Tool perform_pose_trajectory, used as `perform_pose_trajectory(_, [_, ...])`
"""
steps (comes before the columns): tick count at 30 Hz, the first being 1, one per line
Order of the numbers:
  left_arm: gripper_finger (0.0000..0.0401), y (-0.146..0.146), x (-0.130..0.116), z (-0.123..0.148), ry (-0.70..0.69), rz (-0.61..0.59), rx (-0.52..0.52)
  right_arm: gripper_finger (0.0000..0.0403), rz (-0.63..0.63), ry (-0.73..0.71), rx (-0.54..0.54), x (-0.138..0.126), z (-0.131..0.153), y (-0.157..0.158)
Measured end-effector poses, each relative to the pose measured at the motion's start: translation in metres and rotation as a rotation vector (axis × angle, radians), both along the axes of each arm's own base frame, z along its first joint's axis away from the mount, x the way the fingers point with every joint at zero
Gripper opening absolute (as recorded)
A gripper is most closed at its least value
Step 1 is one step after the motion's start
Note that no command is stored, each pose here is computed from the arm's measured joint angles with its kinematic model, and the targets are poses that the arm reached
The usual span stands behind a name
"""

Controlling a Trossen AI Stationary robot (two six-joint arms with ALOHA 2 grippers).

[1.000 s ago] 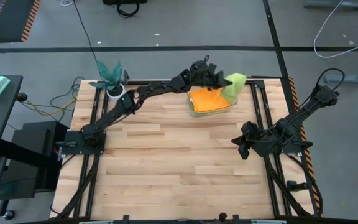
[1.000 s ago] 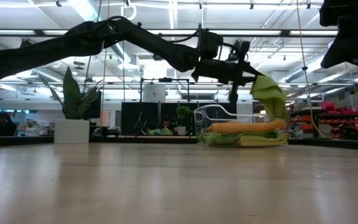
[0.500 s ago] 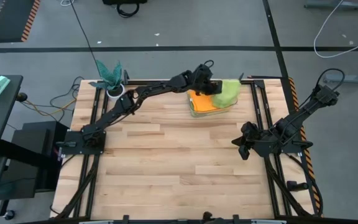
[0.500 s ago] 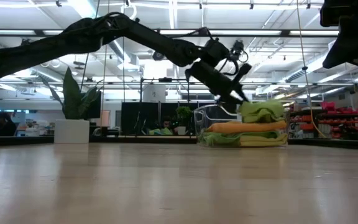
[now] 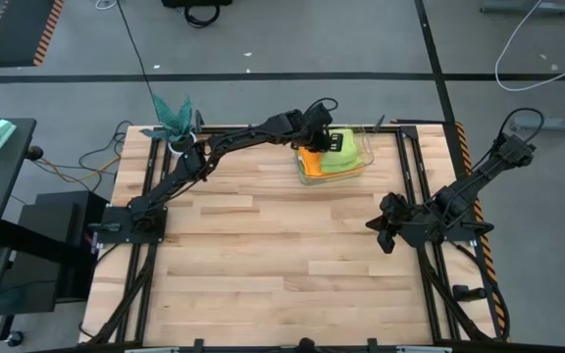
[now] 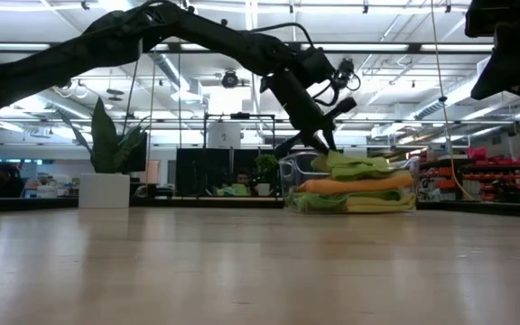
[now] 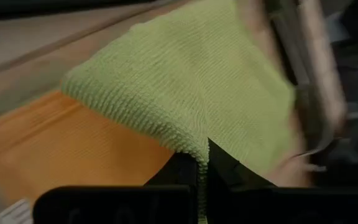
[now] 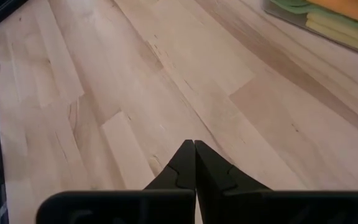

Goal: Fold microfiber towels
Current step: Stack the light green towel on top of the orange towel in the transparent bin

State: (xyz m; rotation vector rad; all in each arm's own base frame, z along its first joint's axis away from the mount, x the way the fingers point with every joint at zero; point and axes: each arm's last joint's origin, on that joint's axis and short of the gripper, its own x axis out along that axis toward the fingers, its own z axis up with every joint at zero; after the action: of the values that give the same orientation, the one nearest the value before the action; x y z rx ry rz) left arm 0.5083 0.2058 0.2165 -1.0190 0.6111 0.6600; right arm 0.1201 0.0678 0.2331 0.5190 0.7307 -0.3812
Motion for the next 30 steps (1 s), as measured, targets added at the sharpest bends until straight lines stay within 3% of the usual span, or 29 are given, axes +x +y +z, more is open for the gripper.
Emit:
perform_pose_trajectory(10, [0.0017,0.001,-0.013,-0.009,0.149,0.032,-0.04,0.0005,0.021,0.016,0.021,0.0,0.0,0.001])
perform_pose_trajectory(18, [0.006,-0.001,-0.012,-0.009,0.145,-0.036,-0.03,0.0007,0.03,0.024,0.032,0.0,0.0,0.001])
perform_pose_trajectory(30, [0.0086,-0.001,-0.02,0.0,0.203,-0.14,0.028,0.0008,0.043,0.046,0.08,-0.001,-0.001,0.003])
